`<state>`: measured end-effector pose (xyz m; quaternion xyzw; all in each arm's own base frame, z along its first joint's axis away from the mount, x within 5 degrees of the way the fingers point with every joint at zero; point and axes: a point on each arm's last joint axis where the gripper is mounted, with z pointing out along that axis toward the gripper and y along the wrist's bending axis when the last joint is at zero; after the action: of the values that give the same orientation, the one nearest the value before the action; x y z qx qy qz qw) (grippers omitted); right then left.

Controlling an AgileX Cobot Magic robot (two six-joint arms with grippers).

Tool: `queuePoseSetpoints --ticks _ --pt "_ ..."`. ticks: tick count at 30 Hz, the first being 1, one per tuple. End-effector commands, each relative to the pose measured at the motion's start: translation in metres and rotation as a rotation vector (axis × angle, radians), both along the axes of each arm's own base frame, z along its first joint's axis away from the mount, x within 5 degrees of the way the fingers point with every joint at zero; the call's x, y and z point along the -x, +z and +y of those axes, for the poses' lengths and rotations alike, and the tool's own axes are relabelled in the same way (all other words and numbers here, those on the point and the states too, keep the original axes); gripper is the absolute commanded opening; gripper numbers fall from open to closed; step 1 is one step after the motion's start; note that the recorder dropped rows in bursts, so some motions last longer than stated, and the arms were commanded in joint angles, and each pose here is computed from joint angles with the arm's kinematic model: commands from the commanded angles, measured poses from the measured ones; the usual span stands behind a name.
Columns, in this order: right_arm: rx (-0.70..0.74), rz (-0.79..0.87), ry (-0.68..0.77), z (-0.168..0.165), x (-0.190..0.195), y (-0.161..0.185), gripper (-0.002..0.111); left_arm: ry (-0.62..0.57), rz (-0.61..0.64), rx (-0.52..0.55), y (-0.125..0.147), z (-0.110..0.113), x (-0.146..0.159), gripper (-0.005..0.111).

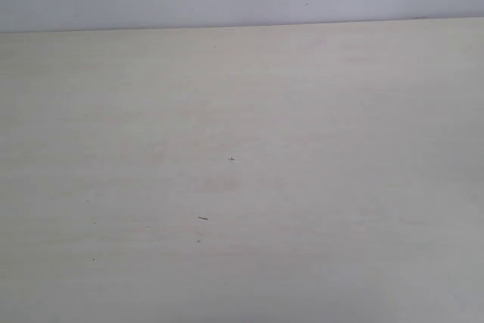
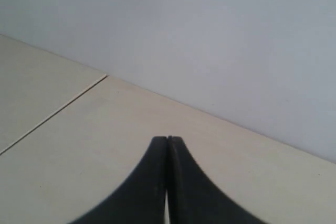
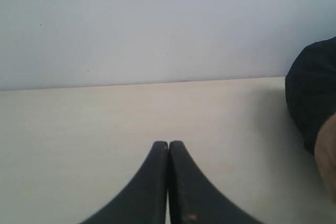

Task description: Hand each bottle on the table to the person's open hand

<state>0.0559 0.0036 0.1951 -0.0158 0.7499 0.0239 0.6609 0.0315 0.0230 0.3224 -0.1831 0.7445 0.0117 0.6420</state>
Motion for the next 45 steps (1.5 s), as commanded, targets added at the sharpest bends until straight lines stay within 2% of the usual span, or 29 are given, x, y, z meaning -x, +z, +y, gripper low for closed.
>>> queuePoseSetpoints --ticks 1,3,5,9,11,17,28,33,41,45 --pt "0.014 -0.014 0.002 0.0 0.0 0.0 0.0 -0.004 0.024 0.009 -0.005 -0.001 -0.003 0.0" --pt "0.014 -0.014 0.002 0.0 0.0 0.0 0.0 -0.081 -0.037 -0.003 -0.007 -0.007 -0.01 0.0" --pt "0.014 -0.014 0.002 0.0 0.0 0.0 0.0 -0.237 -0.128 -0.015 -0.009 -0.021 -0.017 0.0" --pt "0.012 -0.014 0.002 0.0 0.0 0.0 0.0 -0.375 -0.065 -0.1 -0.032 -0.032 -0.024 0.0" --pt "0.012 -0.014 0.002 0.0 0.0 0.0 0.0 -0.385 -0.003 -0.108 -0.053 -0.033 -0.028 0.0" --pt "0.012 -0.014 0.002 0.0 0.0 0.0 0.0 -0.387 0.074 -0.105 -0.079 -0.032 -0.031 0.0" --pt "0.01 -0.014 0.002 0.0 0.0 0.0 0.0 -0.381 0.09 -0.109 -0.082 -0.032 -0.032 0.0" --pt "0.011 -0.014 0.002 0.0 0.0 0.0 0.0 -0.377 0.107 -0.106 -0.097 -0.031 -0.03 0.0" --pt "0.011 -0.014 0.002 0.0 0.0 0.0 0.0 -0.369 0.05 -0.147 -0.117 -0.031 -0.018 0.0" --pt "0.011 -0.014 0.002 0.0 0.0 0.0 0.0 -0.369 0.056 -0.146 -0.119 -0.031 -0.019 0.0"
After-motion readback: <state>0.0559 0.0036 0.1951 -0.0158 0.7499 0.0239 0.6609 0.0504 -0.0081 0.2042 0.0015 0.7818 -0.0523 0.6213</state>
